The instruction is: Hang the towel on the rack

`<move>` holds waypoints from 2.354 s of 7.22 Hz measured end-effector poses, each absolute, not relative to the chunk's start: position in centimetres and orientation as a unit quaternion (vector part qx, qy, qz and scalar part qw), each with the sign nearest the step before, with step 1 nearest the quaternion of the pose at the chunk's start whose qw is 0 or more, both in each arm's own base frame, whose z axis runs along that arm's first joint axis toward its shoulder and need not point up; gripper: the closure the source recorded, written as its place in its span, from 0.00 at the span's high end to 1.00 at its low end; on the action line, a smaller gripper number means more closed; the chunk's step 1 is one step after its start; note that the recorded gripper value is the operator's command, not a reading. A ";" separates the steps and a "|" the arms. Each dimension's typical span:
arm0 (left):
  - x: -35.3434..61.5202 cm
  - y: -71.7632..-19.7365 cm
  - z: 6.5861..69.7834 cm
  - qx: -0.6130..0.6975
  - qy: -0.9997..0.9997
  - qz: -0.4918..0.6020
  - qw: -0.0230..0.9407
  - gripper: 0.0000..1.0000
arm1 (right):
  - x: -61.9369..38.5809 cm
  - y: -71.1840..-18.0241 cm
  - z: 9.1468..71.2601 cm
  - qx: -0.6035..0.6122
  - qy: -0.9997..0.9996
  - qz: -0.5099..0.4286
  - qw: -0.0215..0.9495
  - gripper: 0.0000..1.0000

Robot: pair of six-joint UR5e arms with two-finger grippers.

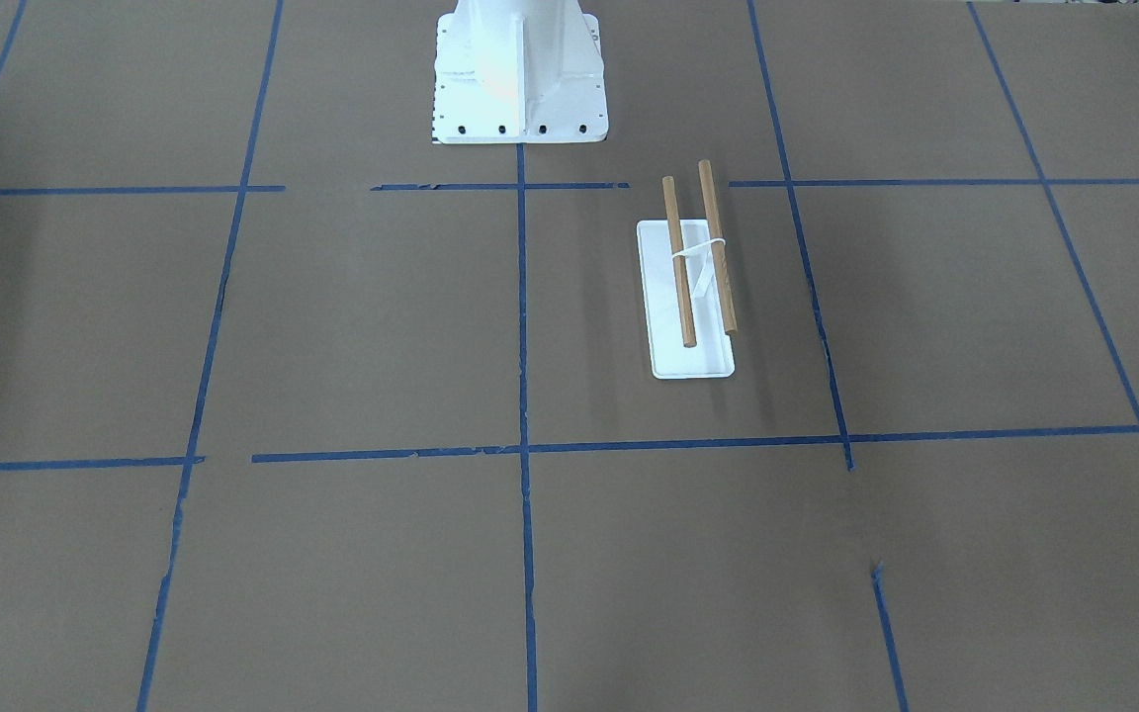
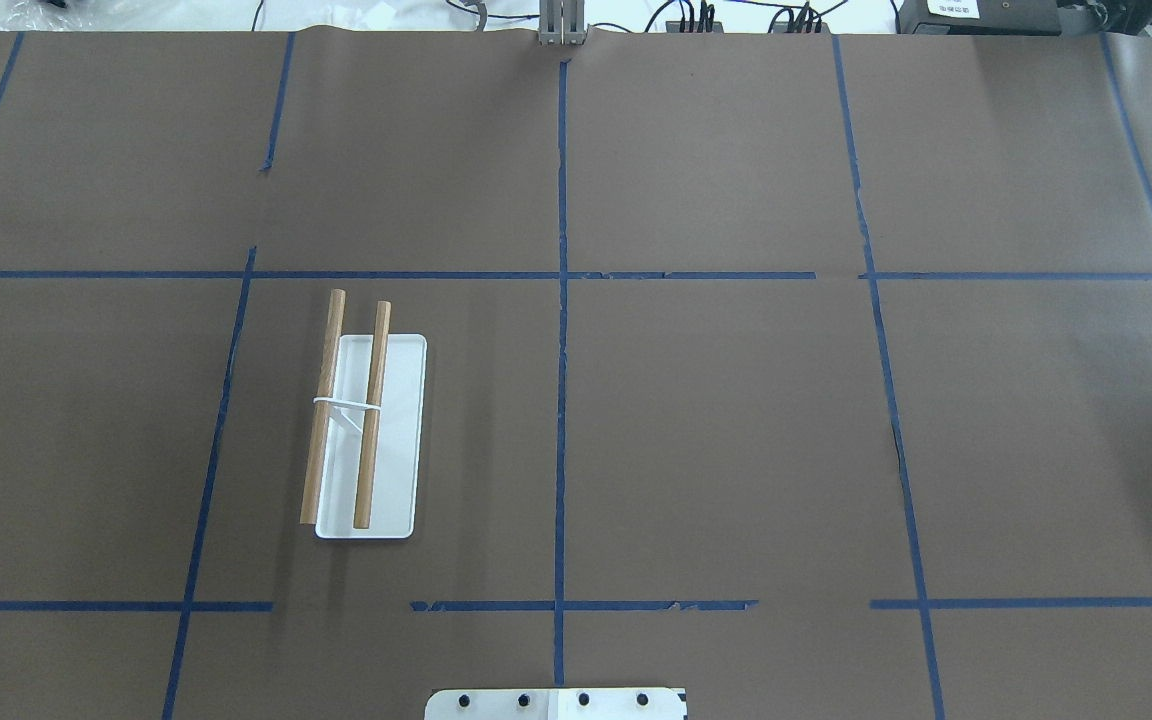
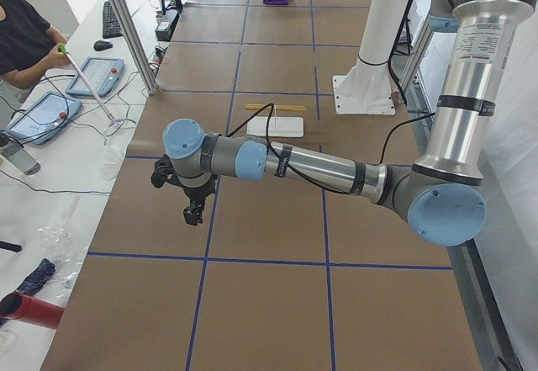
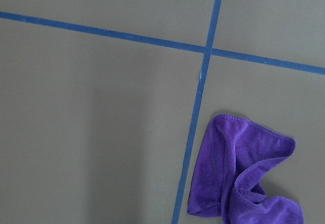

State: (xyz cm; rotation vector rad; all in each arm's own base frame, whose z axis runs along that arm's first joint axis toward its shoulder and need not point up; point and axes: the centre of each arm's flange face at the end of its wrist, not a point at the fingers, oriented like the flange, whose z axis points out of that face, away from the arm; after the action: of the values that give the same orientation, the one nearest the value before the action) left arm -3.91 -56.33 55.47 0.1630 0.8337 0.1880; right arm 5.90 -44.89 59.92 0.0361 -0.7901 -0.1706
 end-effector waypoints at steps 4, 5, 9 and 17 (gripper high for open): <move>-4.2 -55.5 56.1 0.078 0.400 0.088 0.909 1.00 | 6.1 -44.8 59.8 0.018 -0.382 -0.081 0.920 1.00; -4.2 -55.4 55.7 0.081 0.399 0.089 0.909 1.00 | 6.0 -44.8 59.8 0.018 -0.382 -0.080 0.920 1.00; -4.1 -54.9 54.8 0.092 0.401 0.095 0.906 1.00 | 6.0 -44.7 59.9 0.015 -0.386 -0.076 0.919 1.00; -3.8 -53.8 56.2 0.077 0.404 0.091 0.907 1.00 | 5.6 -43.6 60.0 0.012 -0.385 -0.080 0.919 1.00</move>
State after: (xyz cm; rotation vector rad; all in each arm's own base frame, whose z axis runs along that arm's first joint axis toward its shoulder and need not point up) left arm -3.76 -53.82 56.25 0.1596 0.8331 0.1871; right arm 5.62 -43.59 59.98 0.0250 -0.7919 -0.1648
